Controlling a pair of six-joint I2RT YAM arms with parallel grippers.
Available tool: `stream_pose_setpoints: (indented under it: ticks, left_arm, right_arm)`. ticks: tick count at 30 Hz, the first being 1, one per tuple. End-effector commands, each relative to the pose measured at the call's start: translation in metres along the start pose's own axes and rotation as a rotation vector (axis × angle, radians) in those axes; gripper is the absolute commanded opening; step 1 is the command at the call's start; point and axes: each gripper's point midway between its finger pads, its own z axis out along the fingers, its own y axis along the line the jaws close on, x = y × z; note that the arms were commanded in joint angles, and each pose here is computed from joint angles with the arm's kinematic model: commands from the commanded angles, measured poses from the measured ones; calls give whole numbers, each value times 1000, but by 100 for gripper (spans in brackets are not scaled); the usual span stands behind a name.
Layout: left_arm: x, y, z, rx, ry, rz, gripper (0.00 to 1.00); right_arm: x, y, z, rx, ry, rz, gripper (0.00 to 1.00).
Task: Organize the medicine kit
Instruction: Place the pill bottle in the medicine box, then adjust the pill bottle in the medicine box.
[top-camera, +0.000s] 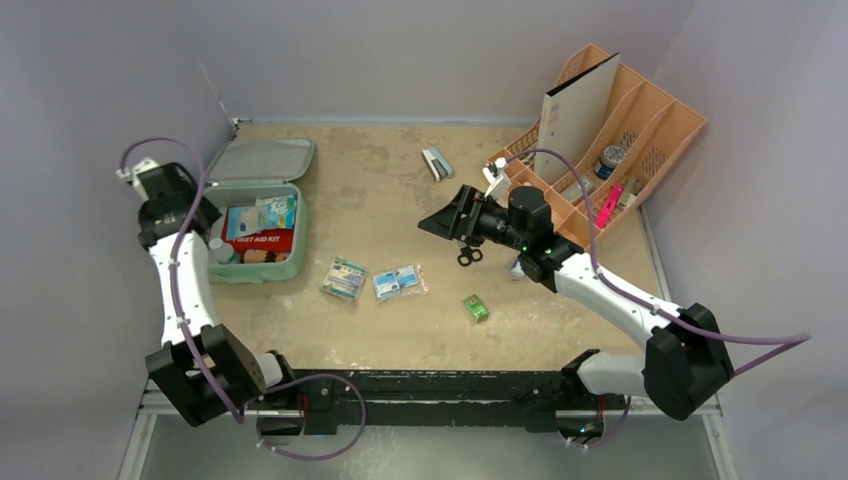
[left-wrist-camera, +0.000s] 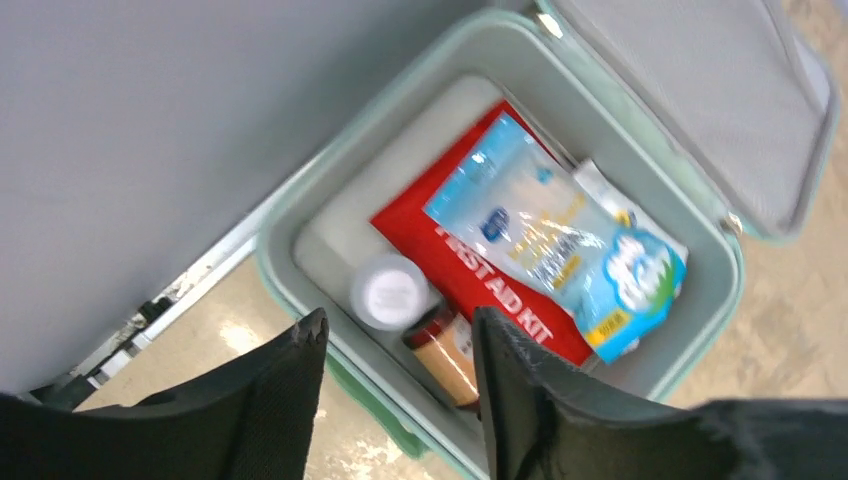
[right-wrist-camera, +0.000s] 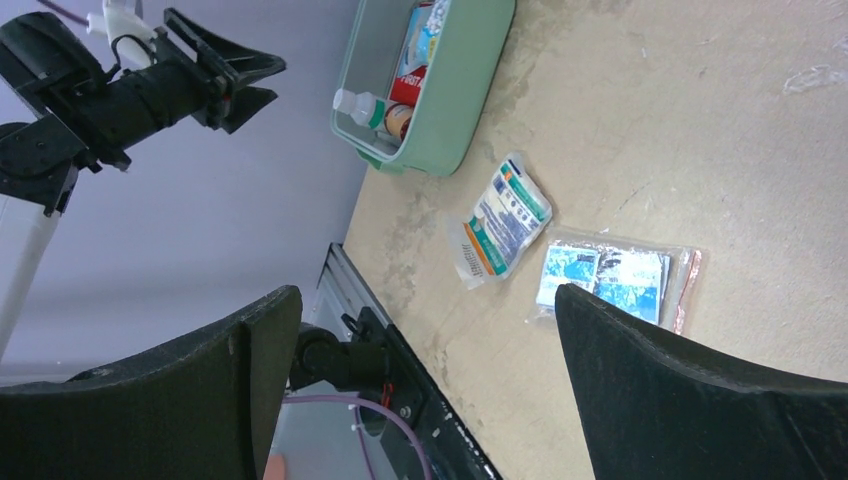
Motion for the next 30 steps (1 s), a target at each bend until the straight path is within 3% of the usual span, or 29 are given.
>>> stream_pose_setpoints:
  ticks: [1, 7, 11, 16, 30]
  left_arm:
    - [-33, 13, 6, 41, -32, -220, 50]
    - [-23, 24, 26, -10, -9, -267, 46]
    - [-22, 33, 40, -43, 5, -269, 34]
    - [-18, 41, 54, -83, 26, -263, 26]
    - [16, 28, 72, -13, 143, -236, 19]
  right_arm:
    - [-18, 22, -10, -43, -60, -60, 99]
    - [-23, 24, -14, -36, -87, -83, 99]
    - [-23, 24, -13, -37, -84, -85, 99]
    - [-21, 23, -12, -34, -73, -82, 99]
    - [-25, 26, -6, -36, -62, -90, 99]
